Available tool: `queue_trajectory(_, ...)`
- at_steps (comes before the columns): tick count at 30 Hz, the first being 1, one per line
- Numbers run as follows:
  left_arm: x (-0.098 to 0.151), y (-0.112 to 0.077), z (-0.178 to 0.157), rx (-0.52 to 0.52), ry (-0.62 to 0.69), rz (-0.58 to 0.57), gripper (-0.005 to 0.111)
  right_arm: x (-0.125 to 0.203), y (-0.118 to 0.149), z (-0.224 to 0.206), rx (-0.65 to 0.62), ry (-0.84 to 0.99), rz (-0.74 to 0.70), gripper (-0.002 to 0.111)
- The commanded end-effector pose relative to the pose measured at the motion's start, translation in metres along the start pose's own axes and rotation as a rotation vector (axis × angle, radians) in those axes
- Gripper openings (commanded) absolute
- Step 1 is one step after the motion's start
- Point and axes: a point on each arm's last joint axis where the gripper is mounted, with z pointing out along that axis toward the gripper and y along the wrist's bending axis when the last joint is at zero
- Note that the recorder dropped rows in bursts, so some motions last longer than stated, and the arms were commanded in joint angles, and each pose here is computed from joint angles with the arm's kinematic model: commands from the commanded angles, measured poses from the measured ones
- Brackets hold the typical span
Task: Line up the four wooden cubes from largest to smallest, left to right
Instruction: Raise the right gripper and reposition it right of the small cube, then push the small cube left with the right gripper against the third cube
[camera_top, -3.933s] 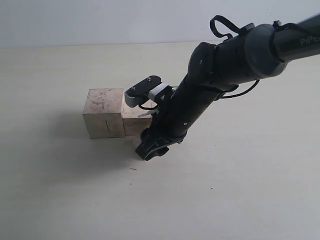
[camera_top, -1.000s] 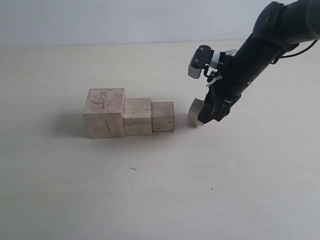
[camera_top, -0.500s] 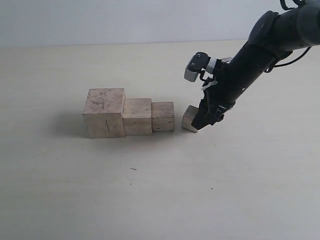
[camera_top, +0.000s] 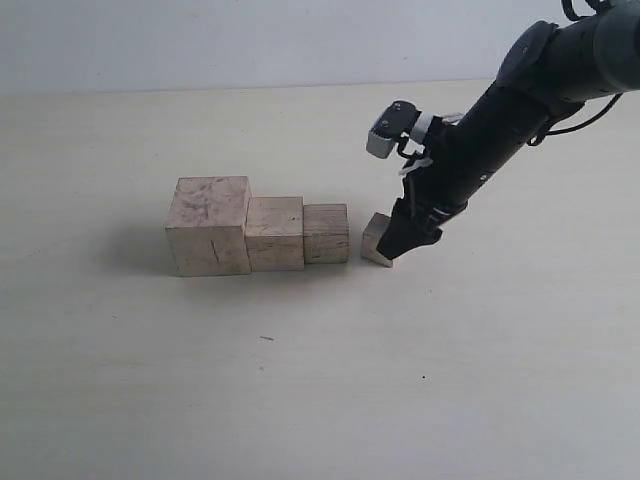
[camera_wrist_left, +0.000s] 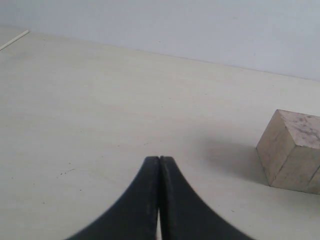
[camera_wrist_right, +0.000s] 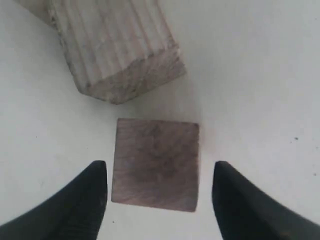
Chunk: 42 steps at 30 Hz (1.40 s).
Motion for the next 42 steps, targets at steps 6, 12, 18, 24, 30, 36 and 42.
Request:
queue_trajectory(6, 0.0, 0.0, 0.0, 0.006, -0.012, 0.001, 0.0, -0.019, 0.016, -0.062, 0.145, -0.047, 0.159, 0.059)
queue_trajectory(12, 0.0, 0.0, 0.0, 0.006, -0.012, 0.001, 0.0, 0.004, 0.005, -0.059, 0.285, 0.142, 0.385, 0.059)
queue_trajectory(18, 0.0, 0.0, 0.0, 0.006, -0.012, 0.001, 0.0, 0.007, -0.002, -0.035, 0.238, 0.122, 0.498, 0.059)
queue_trajectory(24, 0.0, 0.0, 0.0, 0.006, -0.012, 0.001, 0.0, 0.009, -0.004, -0.012, 0.234, 0.155, 0.499, 0.059)
queue_trajectory(30, 0.0, 0.0, 0.0, 0.006, -0.012, 0.001, 0.0, -0.002, 0.0, 0.003, 0.268, 0.115, 0.45, 0.059)
queue_trajectory(36, 0.0, 0.0, 0.0, 0.006, -0.012, 0.001, 0.0, -0.007, 0.0, 0.004, 0.292, 0.089, 0.426, 0.059)
queue_trajectory(42, 0.0, 0.0, 0.0, 0.006, -0.012, 0.001, 0.0, -0.008, -0.001, 0.004, 0.307, 0.073, 0.42, 0.059)
